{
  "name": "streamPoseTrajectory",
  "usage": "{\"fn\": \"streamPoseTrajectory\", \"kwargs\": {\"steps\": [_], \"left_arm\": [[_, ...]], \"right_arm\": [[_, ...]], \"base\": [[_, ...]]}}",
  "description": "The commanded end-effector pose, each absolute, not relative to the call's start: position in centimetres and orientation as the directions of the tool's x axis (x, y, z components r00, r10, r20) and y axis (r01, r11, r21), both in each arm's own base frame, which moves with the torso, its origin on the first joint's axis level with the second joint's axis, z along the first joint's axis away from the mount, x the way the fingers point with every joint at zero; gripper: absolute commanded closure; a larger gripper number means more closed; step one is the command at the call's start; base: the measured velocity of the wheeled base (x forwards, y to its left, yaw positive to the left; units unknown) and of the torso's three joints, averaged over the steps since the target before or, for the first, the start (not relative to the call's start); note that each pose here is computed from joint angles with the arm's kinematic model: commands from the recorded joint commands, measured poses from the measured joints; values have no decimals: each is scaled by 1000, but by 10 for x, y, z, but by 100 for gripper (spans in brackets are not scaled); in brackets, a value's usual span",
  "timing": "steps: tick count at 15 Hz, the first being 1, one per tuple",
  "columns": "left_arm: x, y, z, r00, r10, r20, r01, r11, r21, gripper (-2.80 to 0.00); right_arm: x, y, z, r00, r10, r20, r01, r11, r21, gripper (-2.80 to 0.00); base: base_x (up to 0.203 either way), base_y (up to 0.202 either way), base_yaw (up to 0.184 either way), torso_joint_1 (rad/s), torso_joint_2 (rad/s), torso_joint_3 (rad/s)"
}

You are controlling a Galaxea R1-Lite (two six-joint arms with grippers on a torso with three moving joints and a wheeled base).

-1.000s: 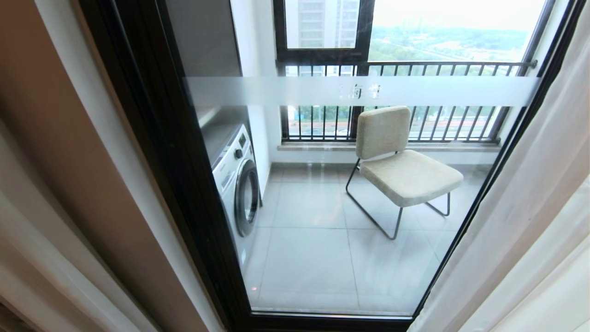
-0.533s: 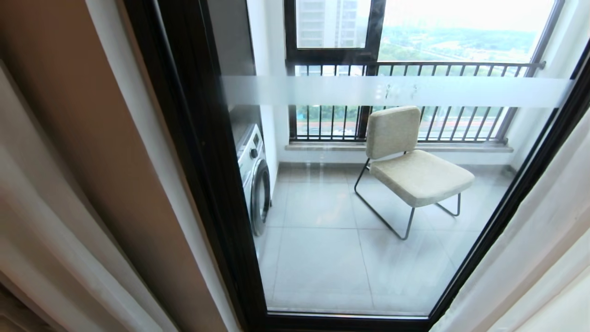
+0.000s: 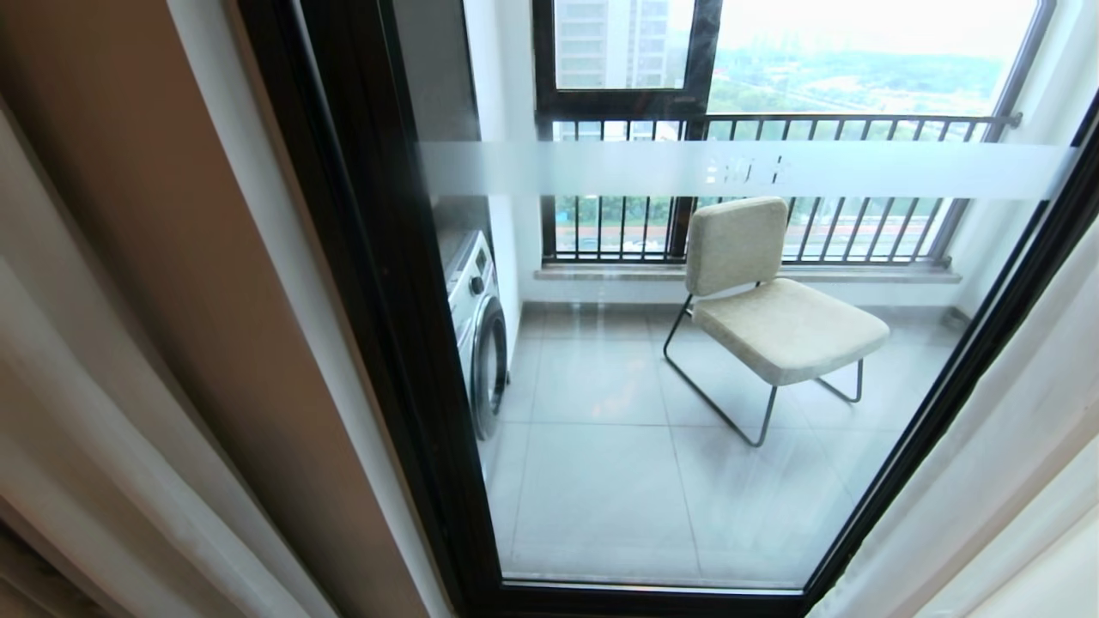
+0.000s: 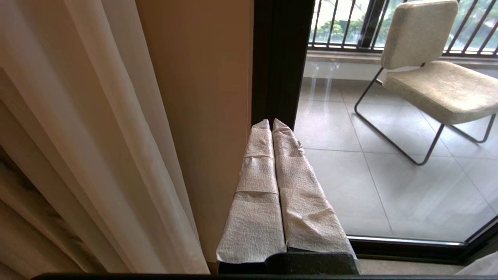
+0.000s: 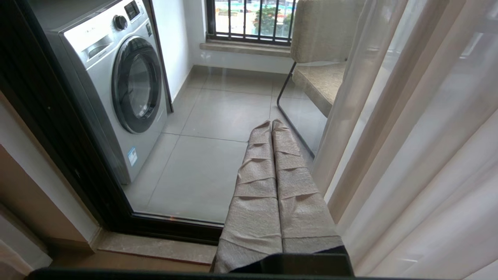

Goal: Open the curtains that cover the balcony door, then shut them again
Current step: Close the inner curtains on both sides

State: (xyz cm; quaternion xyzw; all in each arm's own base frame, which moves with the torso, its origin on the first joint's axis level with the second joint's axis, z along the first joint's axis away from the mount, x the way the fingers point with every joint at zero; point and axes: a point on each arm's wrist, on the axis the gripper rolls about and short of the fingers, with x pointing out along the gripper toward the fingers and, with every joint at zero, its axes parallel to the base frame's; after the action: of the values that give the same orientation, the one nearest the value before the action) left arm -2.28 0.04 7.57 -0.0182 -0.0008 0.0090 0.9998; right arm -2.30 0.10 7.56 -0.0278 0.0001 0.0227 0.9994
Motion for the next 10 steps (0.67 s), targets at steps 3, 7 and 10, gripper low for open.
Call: {"fn": "streamPoseTrajectory", "kwargs": {"steps": [3, 7, 10], "left_arm": [[-23, 0, 76, 1000, 18, 2, -18, 999, -37, 0], [-23, 0, 76, 1000, 20, 2, -20, 999, -37, 0], [-23, 0, 76, 1000, 20, 2, -20, 999, -37, 0]], "right_arm": [[-23, 1, 76, 999, 46, -2, -46, 997, -57, 0], [-23, 1, 76, 999, 46, -2, -46, 997, -57, 0], [-23, 1, 76, 999, 46, -2, -46, 997, -57, 0]], "base": [[0, 0, 0, 0, 0, 0], [0, 0, 0, 0, 0, 0], [0, 0, 0, 0, 0, 0]]}}
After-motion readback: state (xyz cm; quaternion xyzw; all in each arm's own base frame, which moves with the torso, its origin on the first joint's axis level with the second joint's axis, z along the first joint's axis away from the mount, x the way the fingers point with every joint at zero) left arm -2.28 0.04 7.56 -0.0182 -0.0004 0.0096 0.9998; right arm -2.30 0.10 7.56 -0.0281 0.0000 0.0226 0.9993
